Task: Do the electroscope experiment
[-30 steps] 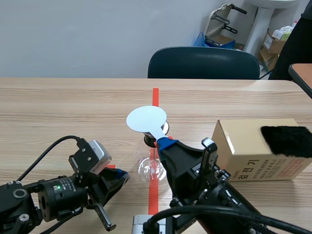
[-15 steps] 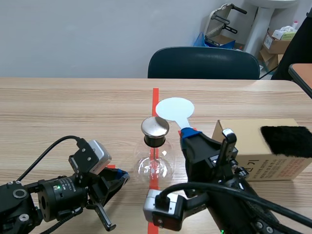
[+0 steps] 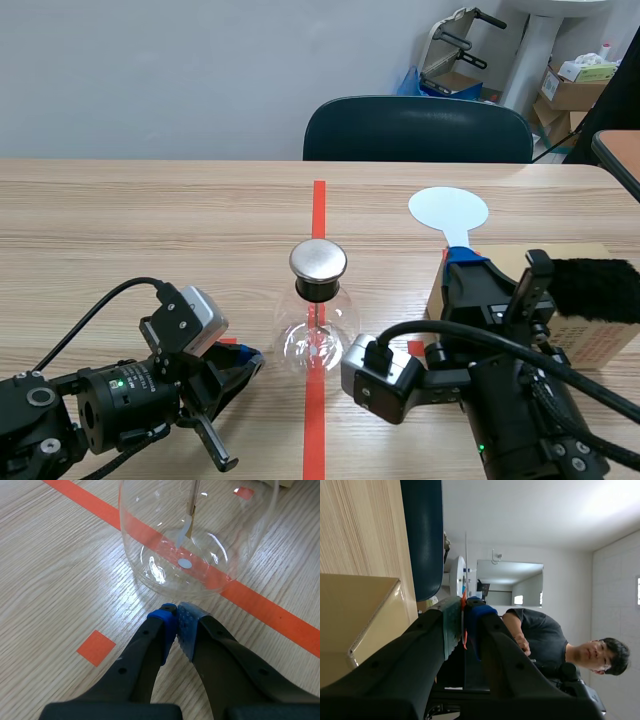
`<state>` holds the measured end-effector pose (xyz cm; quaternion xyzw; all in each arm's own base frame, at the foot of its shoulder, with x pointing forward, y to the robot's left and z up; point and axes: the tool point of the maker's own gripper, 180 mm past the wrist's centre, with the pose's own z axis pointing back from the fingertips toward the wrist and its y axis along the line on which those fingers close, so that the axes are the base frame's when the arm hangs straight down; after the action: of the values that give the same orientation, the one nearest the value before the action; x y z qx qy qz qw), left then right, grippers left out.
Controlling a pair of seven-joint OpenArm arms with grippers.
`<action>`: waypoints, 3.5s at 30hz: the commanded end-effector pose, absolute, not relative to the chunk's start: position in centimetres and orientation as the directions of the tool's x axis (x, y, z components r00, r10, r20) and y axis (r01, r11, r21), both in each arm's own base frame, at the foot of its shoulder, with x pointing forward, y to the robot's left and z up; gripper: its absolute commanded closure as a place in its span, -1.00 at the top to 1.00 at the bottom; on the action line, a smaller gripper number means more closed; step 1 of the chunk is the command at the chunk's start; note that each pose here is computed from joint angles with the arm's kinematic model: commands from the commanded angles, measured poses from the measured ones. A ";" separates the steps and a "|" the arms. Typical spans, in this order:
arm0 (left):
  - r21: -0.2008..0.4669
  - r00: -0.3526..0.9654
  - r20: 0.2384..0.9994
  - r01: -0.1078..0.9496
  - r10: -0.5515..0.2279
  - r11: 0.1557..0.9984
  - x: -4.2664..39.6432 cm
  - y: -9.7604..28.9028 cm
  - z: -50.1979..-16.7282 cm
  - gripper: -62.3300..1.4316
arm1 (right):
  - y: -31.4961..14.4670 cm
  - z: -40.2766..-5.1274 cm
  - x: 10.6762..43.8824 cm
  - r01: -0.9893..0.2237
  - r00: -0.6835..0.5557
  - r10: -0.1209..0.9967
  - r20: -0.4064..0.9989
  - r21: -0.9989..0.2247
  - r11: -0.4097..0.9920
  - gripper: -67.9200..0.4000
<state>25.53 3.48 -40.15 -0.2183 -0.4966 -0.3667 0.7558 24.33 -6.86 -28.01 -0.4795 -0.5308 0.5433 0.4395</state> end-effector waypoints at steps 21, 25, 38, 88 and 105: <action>0.033 0.216 0.926 0.770 -0.310 0.637 25.9 2.9 -39.3 -0.86 | -2.0 -27.6 23.2 0.060 -0.430 0.900 -0.068 -0.997 -0.047 -0.95; 0.036 0.215 0.926 0.768 -0.311 0.639 26.0 2.9 -39.3 -0.86 | -0.6 -27.7 22.4 0.060 -0.507 0.859 -0.071 -0.997 -0.047 -0.95; 0.036 0.214 0.926 0.768 -0.310 0.639 26.0 2.9 -39.3 -0.86 | 1.3 -27.9 21.1 0.060 -0.612 0.787 -0.074 -0.997 -0.048 -0.95; 0.041 0.211 0.926 0.766 -0.311 0.642 26.2 3.0 -39.2 -0.86 | -8.3 -27.2 24.8 0.059 -0.083 0.995 -0.053 -0.997 -0.048 -0.95; 0.041 0.211 0.926 0.766 -0.311 0.642 26.2 3.0 -39.2 -0.86 | -8.3 -27.2 24.8 0.059 -0.084 0.995 -0.053 -0.997 -0.048 -0.95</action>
<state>25.76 3.60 -40.07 -0.2134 -0.5000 -0.3656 0.7555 24.47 -8.04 -27.95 -0.4972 -0.5160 0.5272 0.4567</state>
